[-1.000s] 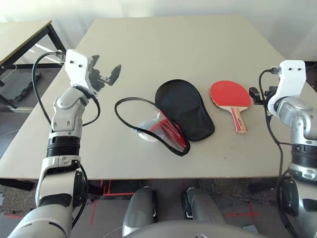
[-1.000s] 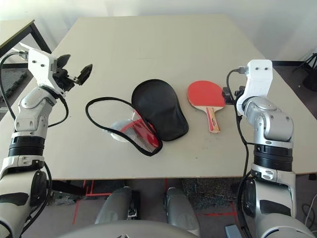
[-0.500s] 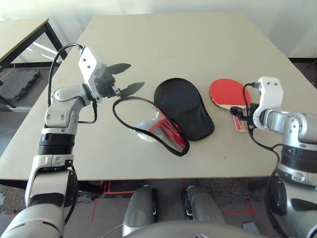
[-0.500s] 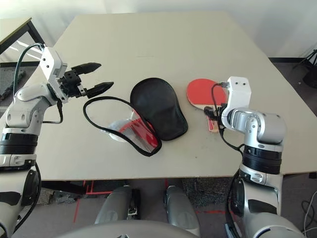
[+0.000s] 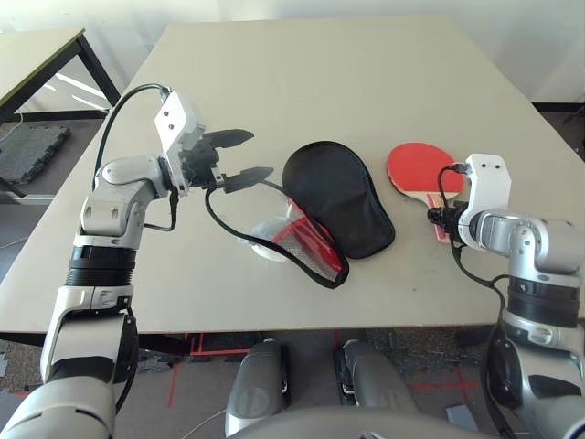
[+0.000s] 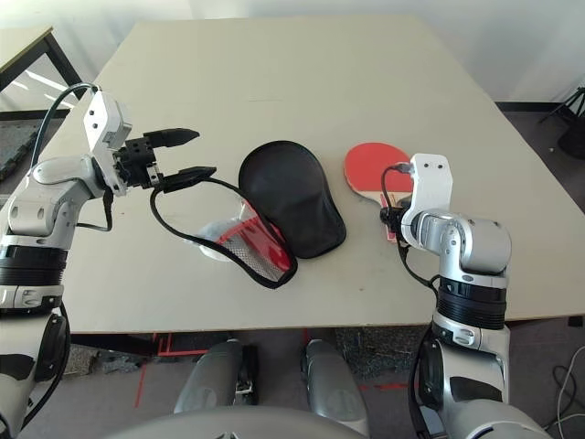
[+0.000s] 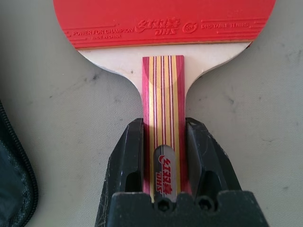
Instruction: Store the ping-pong paddle in its case and zip it.
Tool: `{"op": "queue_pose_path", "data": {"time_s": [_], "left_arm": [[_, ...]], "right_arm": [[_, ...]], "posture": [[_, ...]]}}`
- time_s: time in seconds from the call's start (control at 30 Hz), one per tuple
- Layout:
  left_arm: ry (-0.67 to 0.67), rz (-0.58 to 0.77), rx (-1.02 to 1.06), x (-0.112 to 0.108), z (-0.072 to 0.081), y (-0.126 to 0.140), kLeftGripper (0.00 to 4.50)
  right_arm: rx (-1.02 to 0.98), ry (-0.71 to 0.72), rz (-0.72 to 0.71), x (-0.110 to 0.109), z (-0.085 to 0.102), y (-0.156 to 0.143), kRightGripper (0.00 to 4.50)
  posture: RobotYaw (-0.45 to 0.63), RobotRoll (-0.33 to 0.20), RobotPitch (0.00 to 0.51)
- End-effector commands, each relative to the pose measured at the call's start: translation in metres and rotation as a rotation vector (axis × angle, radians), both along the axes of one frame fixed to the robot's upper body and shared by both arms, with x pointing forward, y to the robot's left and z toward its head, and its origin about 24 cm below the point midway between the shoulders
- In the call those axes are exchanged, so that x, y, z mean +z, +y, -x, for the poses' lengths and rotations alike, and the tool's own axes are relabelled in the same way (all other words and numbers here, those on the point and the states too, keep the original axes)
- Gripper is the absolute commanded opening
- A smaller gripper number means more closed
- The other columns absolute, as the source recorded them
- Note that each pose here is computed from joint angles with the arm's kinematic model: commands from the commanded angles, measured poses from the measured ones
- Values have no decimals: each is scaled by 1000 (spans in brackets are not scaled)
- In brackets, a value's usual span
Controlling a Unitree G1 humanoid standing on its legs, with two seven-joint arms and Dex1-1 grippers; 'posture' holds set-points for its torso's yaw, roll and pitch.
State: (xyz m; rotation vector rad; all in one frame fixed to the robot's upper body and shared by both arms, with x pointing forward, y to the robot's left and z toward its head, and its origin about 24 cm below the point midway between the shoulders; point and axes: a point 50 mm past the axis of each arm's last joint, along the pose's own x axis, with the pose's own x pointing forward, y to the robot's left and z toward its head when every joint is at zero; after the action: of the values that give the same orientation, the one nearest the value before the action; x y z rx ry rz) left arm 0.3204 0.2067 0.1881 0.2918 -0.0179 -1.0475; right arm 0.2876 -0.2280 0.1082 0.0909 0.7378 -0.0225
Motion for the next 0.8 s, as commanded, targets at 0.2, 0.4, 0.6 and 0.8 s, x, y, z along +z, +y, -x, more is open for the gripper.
{"op": "queue_pose_path", "data": {"time_s": [0.2,0.4,0.6,0.8], "left_arm": [[20,-40,-18,-3,4,7,4500],[17,-69,14,-1,2,19,4500],[-13,-64,30,0,1,21,4500],[-3,-56,28,-5,6,19,4500]], "right_arm": [[115,-117,-9,41,-6,11,1104],[270,-171,-50,69,-6,42,1104],[361,-178,-83,67,-5,74,1104],[426,-157,-98,58,-3,101,1104]], "posture": [[47,0,115],[54,0,114],[74,0,111],[91,0,108]]}}
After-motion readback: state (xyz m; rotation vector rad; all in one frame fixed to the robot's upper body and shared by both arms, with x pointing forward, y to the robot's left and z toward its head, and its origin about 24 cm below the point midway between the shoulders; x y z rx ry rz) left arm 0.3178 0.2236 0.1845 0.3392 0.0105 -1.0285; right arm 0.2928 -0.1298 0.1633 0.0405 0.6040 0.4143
